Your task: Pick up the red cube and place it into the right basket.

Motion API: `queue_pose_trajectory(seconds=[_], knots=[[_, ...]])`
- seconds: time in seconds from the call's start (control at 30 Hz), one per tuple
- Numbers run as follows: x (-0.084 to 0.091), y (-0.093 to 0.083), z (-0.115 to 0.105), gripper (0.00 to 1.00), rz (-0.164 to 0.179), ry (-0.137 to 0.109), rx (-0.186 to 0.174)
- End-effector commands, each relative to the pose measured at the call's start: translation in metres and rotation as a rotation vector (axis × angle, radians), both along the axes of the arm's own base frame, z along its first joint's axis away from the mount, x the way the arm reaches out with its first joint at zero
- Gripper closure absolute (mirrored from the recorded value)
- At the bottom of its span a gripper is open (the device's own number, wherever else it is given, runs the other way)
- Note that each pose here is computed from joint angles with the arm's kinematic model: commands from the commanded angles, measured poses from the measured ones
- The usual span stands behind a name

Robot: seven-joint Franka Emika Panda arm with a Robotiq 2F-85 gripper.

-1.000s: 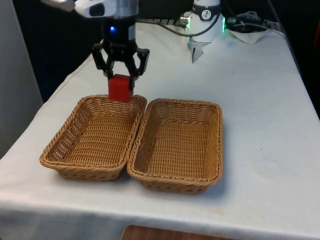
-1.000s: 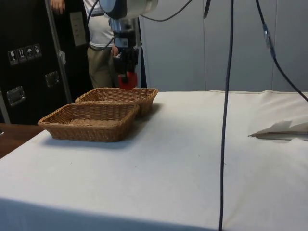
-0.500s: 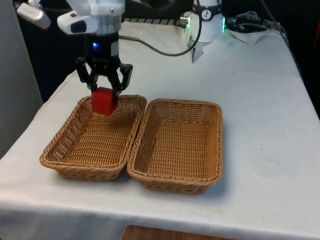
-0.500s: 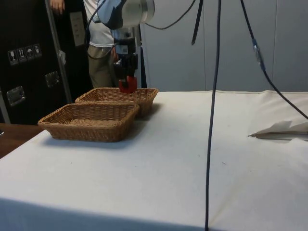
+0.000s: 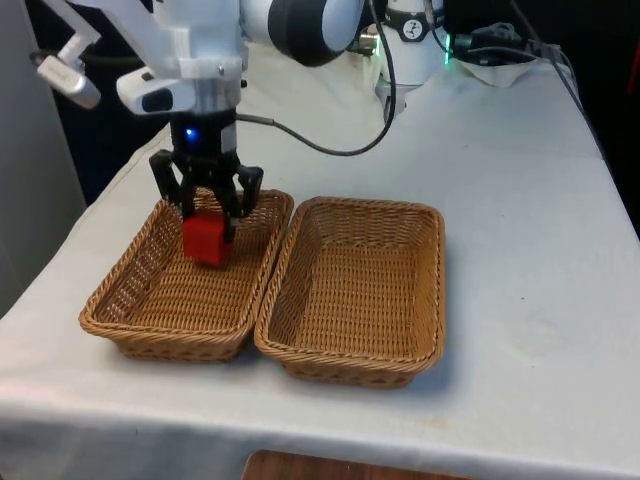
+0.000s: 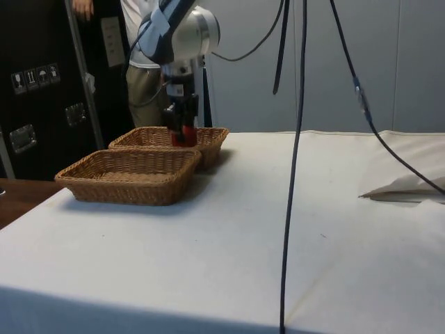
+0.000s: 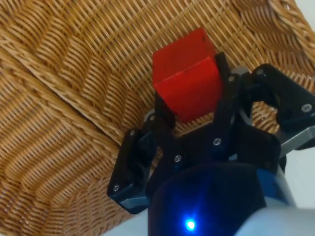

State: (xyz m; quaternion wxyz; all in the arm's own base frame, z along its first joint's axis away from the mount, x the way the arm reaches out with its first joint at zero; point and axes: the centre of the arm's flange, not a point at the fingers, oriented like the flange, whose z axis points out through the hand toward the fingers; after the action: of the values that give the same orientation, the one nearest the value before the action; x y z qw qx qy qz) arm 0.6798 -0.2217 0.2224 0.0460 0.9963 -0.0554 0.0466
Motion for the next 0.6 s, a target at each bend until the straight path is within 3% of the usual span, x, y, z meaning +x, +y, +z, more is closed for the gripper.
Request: queue_pose_trajectory(seconds=[0.0, 0.13, 0.2, 0.27, 0.3, 0.4, 0.43, 0.5, 0.57], knots=[[0.0014, -0.0014, -0.0009, 0.98, 0.002, -0.006, 0.005], [0.0023, -0.0022, -0.0024, 0.98, 0.0, -0.005, 0.002], [0.0026, -0.0022, -0.0025, 0.9, 0.0, -0.005, 0.001], [0.0024, -0.0027, -0.0029, 0.73, 0.0, -0.004, -0.001], [0.0022, -0.0032, -0.0026, 0.54, -0.001, -0.004, -0.001], [0.0016, -0.002, -0.0018, 0.25, -0.002, -0.003, -0.003], [0.0024, -0.0026, -0.0032, 0.25, -0.001, -0.003, -0.002], [0.0027, -0.0024, -0.0028, 0.05, -0.001, -0.004, -0.002], [0.0027, -0.0024, -0.0028, 0.0, -0.001, -0.004, -0.002]])
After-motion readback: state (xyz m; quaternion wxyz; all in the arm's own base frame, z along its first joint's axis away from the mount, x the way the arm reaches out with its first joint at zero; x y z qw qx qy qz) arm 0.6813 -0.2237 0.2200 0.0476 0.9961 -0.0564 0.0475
